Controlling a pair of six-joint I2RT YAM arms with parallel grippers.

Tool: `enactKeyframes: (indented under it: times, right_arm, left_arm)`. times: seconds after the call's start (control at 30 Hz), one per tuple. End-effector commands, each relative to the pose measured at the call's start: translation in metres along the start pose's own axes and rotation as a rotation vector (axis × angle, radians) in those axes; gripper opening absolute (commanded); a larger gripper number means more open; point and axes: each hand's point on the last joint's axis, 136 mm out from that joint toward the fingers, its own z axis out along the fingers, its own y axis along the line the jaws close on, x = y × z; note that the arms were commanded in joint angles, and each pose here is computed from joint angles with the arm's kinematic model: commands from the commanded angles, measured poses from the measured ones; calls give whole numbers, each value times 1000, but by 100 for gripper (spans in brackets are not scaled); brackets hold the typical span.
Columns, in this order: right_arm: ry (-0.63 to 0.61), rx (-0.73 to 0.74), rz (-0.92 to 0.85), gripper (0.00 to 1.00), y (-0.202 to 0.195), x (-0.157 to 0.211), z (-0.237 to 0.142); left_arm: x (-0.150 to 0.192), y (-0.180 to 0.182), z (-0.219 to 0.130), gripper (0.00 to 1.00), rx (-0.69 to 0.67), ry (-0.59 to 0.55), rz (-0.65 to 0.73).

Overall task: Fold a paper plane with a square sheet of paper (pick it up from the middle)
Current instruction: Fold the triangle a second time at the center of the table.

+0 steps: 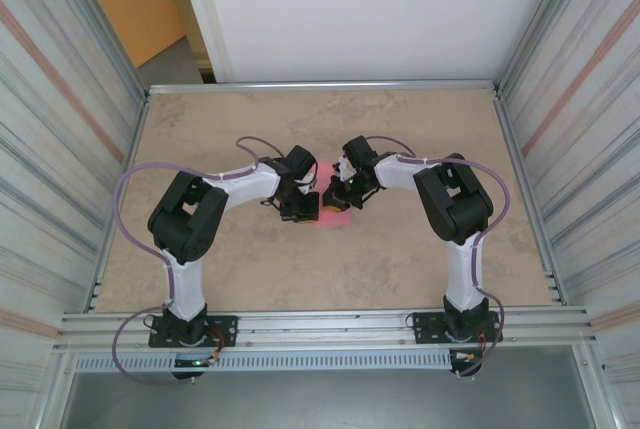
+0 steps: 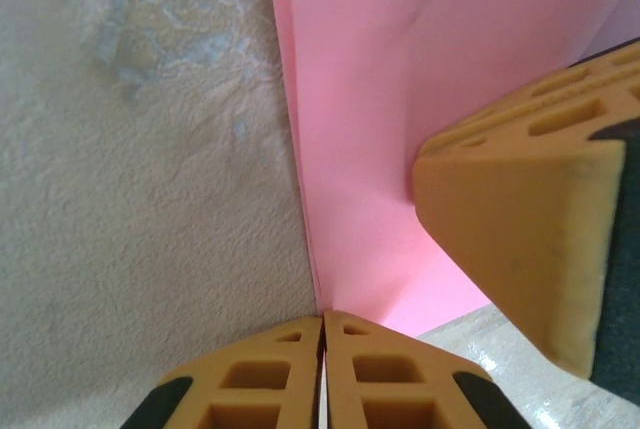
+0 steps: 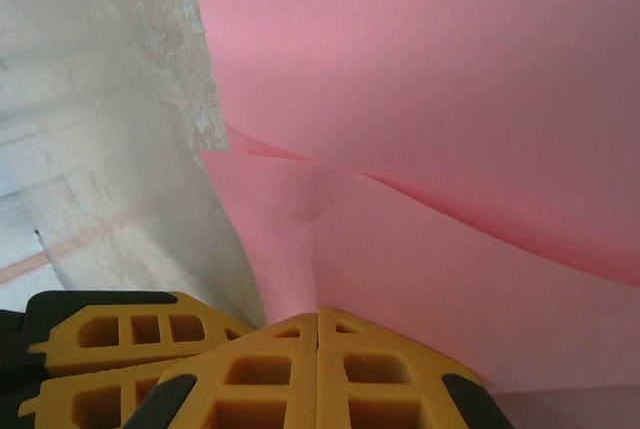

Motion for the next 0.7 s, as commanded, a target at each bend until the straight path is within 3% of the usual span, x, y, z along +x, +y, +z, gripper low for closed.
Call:
enactKeyframes:
  times: [0.0, 0.3, 0.67]
  right_arm:
    - [16, 54, 14, 6, -16, 6, 9]
    - [2, 114, 98, 4, -46, 11, 18]
    - [15, 154, 154, 3, -70, 23, 17]
  left_arm:
    - [18, 21, 20, 9, -62, 76, -31]
    - [16, 20, 17, 7, -57, 63, -48]
    - [-11, -17, -42, 9, 83, -152, -47]
